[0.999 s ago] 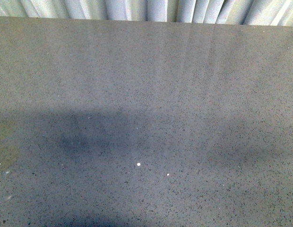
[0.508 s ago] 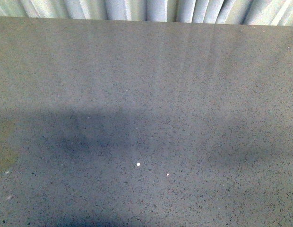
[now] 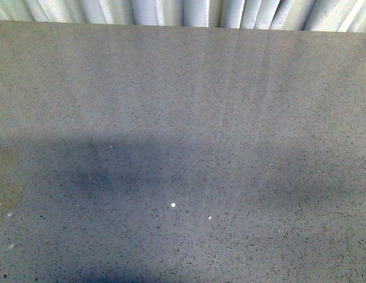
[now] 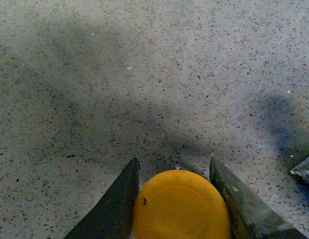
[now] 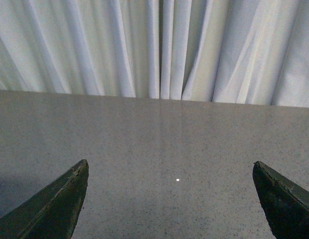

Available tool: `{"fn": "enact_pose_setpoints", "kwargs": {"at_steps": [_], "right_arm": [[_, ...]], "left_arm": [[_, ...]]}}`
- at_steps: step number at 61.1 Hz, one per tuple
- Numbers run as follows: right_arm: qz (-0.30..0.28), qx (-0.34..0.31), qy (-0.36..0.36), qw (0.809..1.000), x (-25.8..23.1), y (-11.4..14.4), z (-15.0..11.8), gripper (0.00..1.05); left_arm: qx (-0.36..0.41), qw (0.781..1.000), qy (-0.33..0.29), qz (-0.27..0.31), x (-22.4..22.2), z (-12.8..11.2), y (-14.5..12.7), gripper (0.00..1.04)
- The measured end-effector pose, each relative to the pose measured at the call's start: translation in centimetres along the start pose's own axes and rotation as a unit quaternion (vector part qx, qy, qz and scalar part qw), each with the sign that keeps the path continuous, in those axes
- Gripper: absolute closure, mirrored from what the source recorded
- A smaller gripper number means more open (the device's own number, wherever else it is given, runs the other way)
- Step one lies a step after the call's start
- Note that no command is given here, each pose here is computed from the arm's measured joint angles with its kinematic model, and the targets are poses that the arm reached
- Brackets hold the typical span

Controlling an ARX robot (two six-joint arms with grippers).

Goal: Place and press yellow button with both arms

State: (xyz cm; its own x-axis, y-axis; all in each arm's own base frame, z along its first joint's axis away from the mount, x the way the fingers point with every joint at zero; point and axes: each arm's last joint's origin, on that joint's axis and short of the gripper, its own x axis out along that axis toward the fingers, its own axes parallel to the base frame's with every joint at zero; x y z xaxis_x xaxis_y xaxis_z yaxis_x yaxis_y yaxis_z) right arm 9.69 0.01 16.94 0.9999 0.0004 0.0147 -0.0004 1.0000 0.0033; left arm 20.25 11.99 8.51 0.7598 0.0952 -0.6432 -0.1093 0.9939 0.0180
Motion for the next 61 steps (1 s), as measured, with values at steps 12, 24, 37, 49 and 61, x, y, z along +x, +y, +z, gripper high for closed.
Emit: {"fn": "enact_pose_setpoints", "kwargs": {"at_steps": [12, 24, 37, 49, 61], "right_arm": [[0.0, 0.0, 0.0, 1.0, 0.0, 0.0, 0.0, 0.09], [0.0, 0.0, 0.0, 1.0, 0.0, 0.0, 0.0, 0.09], [0.0, 0.0, 0.0, 1.0, 0.0, 0.0, 0.0, 0.09], [0.0, 0.0, 0.0, 1.0, 0.0, 0.0, 0.0, 0.09], [0.0, 0.0, 0.0, 1.0, 0.0, 0.0, 0.0, 0.09]], "left_arm": [[0.013, 1.0, -0.026, 0.007, -1.1, 1.4, -0.5, 0.72], [0.043, 0.994, -0.099, 0.028, -2.8, 6.1, -0.7, 0.72], [0.132, 0.978, -0.156, -0.029, -3.2, 9.4, -7.1, 0.72], [0.206, 0.954, -0.178, -0.123, -2.0, 9.7, -15.5, 0.72], [0.259, 0.934, -0.171, -0.178, 0.1, 8.4, -21.7, 0.72]]}}
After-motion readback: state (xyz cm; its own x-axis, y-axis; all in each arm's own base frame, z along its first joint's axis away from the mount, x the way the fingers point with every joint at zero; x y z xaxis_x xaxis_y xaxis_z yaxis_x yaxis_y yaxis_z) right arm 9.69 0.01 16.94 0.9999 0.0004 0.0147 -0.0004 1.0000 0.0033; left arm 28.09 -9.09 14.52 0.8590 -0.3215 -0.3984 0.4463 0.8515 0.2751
